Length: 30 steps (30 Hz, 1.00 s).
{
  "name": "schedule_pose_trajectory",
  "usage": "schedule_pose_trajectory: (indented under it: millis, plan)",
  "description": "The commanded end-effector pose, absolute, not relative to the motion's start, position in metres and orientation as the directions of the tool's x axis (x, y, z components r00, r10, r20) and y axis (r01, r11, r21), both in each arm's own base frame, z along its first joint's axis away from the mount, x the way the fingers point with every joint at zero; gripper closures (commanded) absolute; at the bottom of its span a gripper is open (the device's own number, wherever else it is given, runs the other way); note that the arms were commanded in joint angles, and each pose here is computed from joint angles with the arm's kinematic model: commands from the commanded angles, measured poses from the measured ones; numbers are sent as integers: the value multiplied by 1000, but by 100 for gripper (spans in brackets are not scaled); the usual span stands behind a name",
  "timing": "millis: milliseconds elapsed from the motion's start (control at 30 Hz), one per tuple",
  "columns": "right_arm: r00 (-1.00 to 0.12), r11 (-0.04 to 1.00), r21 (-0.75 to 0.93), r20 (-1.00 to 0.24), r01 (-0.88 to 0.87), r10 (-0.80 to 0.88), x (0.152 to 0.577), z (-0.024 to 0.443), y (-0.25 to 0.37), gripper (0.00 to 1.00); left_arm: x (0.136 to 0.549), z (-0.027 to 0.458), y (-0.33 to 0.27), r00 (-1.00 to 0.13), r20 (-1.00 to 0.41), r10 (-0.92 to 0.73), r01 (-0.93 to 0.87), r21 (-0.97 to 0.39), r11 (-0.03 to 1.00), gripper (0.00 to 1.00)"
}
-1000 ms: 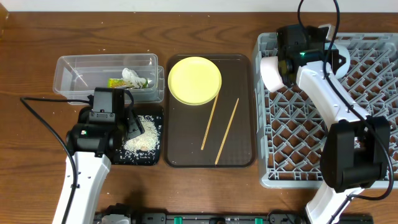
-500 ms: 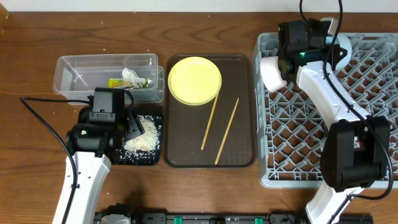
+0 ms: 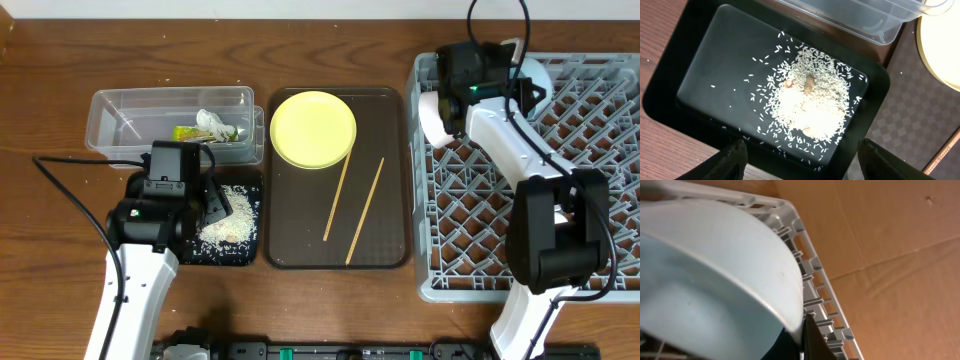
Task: Sort waste into correct bins and load items into the dishwasher rack
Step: 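Carry the light-blue bowl with the right gripper and set it in the rack, then reach the right gripper to the brown tray and grasp one chopstick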
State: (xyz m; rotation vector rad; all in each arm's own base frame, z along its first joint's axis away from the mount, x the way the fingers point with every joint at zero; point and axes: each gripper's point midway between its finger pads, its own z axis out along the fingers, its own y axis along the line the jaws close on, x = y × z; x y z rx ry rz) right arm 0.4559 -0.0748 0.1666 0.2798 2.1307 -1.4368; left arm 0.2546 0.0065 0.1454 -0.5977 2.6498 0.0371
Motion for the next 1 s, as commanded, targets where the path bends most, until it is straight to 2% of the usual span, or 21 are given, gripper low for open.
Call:
schedule_pose_trajectory:
  millis: [0, 100, 133, 233, 333, 367, 467, 567, 700, 767, 967]
  plan:
    - [-846, 510, -762, -521, 400, -114, 455, 140, -56, 99, 254, 143, 12, -813, -410, -413, -434, -45, 900, 27]
    - [-837, 555, -719, -543, 419, -70, 446, 140, -50, 95, 254, 143, 12, -813, -411, -413, -434, -45, 900, 27]
    - [-834, 575, -702, -548, 421, -59, 445, 141, -48, 87, 254, 143, 12, -813, -411, -413, -434, -45, 900, 27]
    - [-835, 669, -631, -550, 392, -29, 440, 148, -37, 45, 254, 143, 12, -813, -411, -413, -434, -45, 900, 27]
    - [-832, 763, -537, -555, 360, 2, 433, 159, -24, 24, 254, 143, 12, -813, -411, -413, -434, -45, 900, 27]
    - [-830, 796, -496, -558, 346, 13, 430, 164, -18, 21, 254, 143, 12, -813, -411, -413, -434, -45, 900, 27]
    - [-829, 899, -339, -557, 279, 47, 420, 176, 7, 18, 254, 143, 12, -813, -411, -413, -434, -44, 900, 26]
    - [-844, 991, -66, -532, 119, 66, 410, 183, 64, 20, 254, 143, 12, -813, -411, -413, -434, -44, 900, 26]
    - [-882, 967, 233, -471, -107, 16, 389, 191, 144, 26, 254, 143, 12, -813, -411, -413, -434, -45, 900, 26]
    - [-897, 944, 284, -441, -169, -28, 377, 187, 171, 34, 254, 143, 12, -813, -411, -413, -434, -44, 900, 26]
    - [-943, 965, 231, -331, -127, -45, 348, 156, 203, 35, 254, 143, 12, -813, -411, -413, -434, -45, 900, 26]
